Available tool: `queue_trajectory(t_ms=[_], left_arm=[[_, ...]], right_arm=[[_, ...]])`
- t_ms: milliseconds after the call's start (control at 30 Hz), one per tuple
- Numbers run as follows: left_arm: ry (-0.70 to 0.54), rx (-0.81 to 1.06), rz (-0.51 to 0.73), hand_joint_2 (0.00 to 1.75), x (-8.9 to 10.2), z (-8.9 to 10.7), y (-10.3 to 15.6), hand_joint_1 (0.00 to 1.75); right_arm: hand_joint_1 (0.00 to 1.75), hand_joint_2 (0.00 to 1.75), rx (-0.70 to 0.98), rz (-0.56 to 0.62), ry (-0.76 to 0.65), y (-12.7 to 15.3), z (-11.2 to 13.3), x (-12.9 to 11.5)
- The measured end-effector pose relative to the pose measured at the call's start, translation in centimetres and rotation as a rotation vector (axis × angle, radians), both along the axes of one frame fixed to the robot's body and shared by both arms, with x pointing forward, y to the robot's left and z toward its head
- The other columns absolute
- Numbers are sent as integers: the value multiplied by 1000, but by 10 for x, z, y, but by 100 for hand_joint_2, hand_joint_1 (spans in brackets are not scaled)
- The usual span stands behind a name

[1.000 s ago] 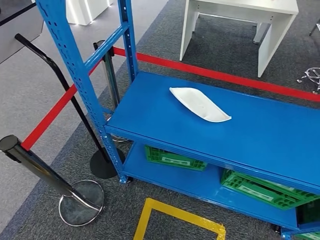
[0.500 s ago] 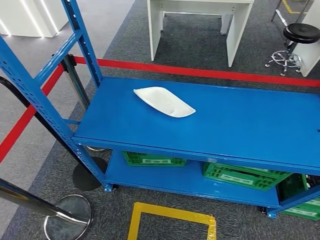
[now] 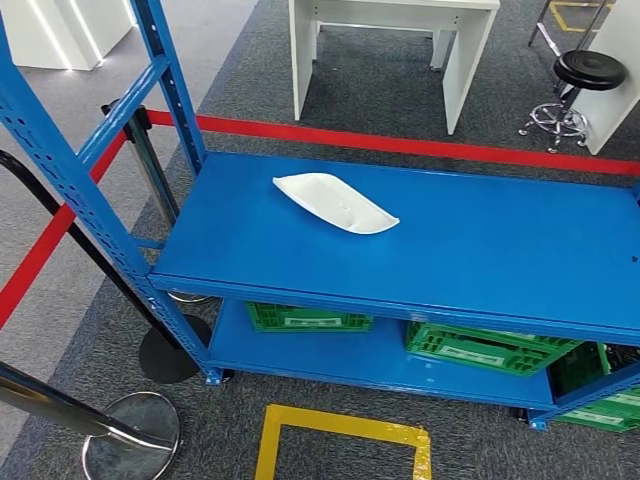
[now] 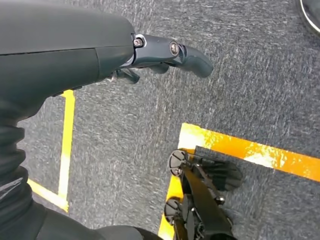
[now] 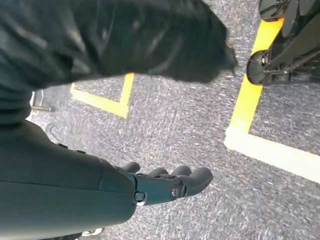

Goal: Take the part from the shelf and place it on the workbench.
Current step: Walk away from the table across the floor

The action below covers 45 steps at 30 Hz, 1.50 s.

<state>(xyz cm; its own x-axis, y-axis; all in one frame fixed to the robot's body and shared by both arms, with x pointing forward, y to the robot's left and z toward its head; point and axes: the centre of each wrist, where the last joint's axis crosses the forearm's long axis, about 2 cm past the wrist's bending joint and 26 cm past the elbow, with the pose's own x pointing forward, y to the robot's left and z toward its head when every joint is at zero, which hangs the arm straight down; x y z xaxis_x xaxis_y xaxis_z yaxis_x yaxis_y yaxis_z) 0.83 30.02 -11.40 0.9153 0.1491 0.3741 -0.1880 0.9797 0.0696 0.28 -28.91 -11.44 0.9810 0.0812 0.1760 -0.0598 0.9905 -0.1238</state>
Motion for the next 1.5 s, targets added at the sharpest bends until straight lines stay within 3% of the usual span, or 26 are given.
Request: queue_trajectory(t_ms=[67, 100, 200, 233, 1133, 1367, 1500], left_arm=[[-5, 2, -12, 175, 0, 0, 0, 0], [-6, 3, -18, 175, 0, 0, 1, 0], [-6, 7, -26, 44, 0, 0, 3, 0], [-4, 7, -25, 0, 0, 0, 3, 0], [44, 24, -73, 0, 5, 2, 17, 0], [-4, 27, -94, 0, 27, 5, 17, 0], [-72, 30, -105, 0, 55, 11, 17, 0]], right_arm=[[0, 175, 0, -1, -8, 0, 0, 0], [0, 131, 0, -3, -12, 0, 0, 0], [0, 0, 0, -15, -19, -1, 0, 0], [0, 0, 1, -20, -21, -1, 0, 0], [0, 0, 35, -74, -49, -4, 1, 2], [0, 0, 57, -83, 0, -3, 1, -21], [0, 0, 72, -88, 74, -1, 1, -53]])
